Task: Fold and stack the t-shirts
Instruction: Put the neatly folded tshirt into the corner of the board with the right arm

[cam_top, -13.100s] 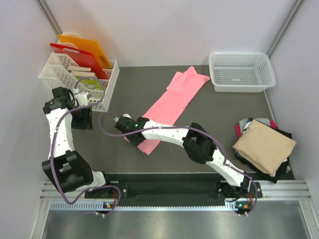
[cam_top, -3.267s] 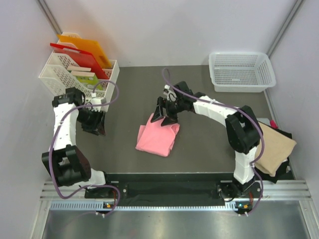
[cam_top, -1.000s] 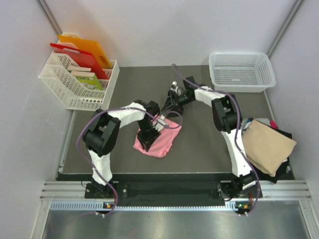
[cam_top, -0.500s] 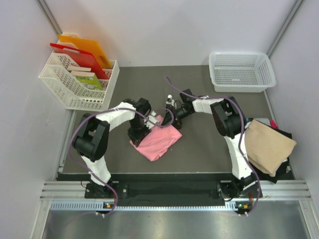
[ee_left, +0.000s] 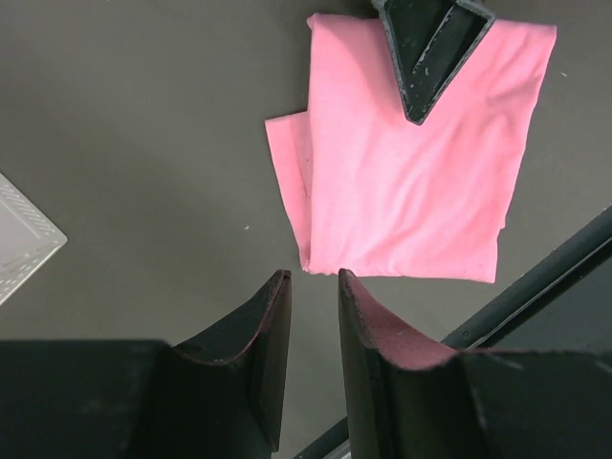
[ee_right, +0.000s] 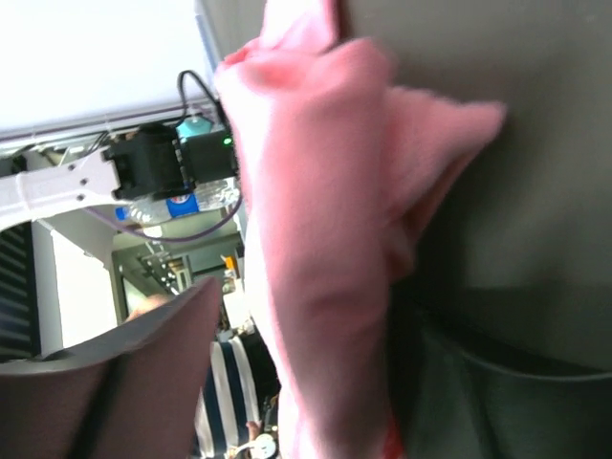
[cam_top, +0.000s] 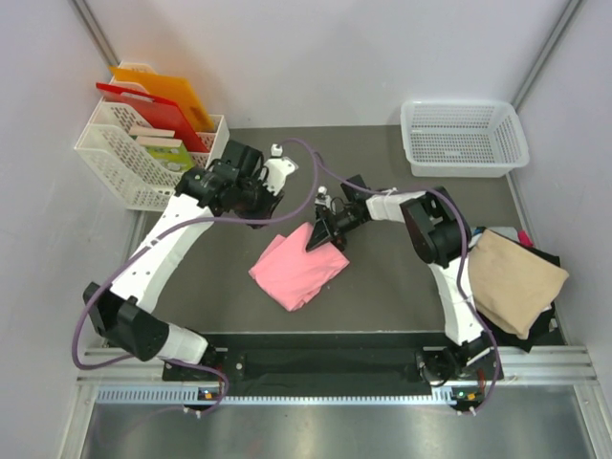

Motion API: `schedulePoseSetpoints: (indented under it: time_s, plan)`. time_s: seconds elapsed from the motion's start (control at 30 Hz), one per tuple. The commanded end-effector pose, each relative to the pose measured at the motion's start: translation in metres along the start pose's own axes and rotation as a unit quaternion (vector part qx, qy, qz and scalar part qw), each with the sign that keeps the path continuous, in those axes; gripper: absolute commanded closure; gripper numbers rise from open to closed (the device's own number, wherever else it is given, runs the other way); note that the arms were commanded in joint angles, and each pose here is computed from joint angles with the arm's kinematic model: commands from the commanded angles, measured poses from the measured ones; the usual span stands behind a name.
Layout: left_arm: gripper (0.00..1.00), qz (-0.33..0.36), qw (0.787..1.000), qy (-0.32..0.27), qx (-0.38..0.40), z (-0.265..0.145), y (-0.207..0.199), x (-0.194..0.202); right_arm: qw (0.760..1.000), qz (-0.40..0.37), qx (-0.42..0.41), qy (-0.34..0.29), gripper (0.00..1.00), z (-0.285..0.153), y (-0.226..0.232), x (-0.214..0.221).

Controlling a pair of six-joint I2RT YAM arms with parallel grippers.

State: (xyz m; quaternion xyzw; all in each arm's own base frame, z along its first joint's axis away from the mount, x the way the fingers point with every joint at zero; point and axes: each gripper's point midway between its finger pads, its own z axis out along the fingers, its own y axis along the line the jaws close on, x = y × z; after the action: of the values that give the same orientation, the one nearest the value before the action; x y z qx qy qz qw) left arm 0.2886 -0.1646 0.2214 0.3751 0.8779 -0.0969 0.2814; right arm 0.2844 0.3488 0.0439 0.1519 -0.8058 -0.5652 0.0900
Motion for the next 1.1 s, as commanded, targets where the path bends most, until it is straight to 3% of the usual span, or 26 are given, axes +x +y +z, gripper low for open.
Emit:
schedulePoseSetpoints:
  time_s: [0.0, 0.23, 0.33, 0.37, 0.6, 0.8, 0.93, 1.07]
  plan:
    - [0.68, -0.02, 1.0, 0.017, -0.006, -0.011, 0.0, 0.012, 0.993, 0.072, 0.086, 0.03, 0.38, 0.042, -0.068, 0.032]
    - [0.68, -0.024, 0.999, 0.027, -0.028, -0.026, 0.014, 0.031, 0.992, 0.066, 0.094, 0.054, 0.46, 0.068, -0.073, 0.044]
    - [0.68, -0.031, 0.998, 0.034, -0.031, -0.03, 0.019, 0.038, 0.991, 0.068, 0.104, 0.053, 0.72, 0.071, -0.076, 0.045]
    - [0.68, -0.032, 0.998, 0.032, -0.034, -0.033, 0.021, 0.039, 0.99, 0.069, 0.107, 0.052, 0.99, 0.072, -0.077, 0.045]
    - [0.68, -0.052, 0.996, 0.034, -0.058, -0.046, 0.043, 0.054, 0.992, 0.05, 0.11, 0.023, 1.0, 0.064, -0.049, 0.032]
    - [0.68, -0.078, 0.994, 0.047, -0.067, -0.046, 0.067, 0.076, 0.996, -0.038, 0.062, -0.052, 1.0, 0.03, 0.067, -0.013]
    - [0.69, -0.088, 0.992, 0.063, -0.072, -0.038, 0.076, 0.093, 0.986, -0.099, 0.023, -0.135, 1.0, -0.02, 0.165, -0.03]
    - [0.69, -0.095, 0.991, 0.064, -0.076, -0.035, 0.079, 0.099, 0.971, -0.115, 0.014, -0.21, 1.0, -0.082, 0.216, -0.027]
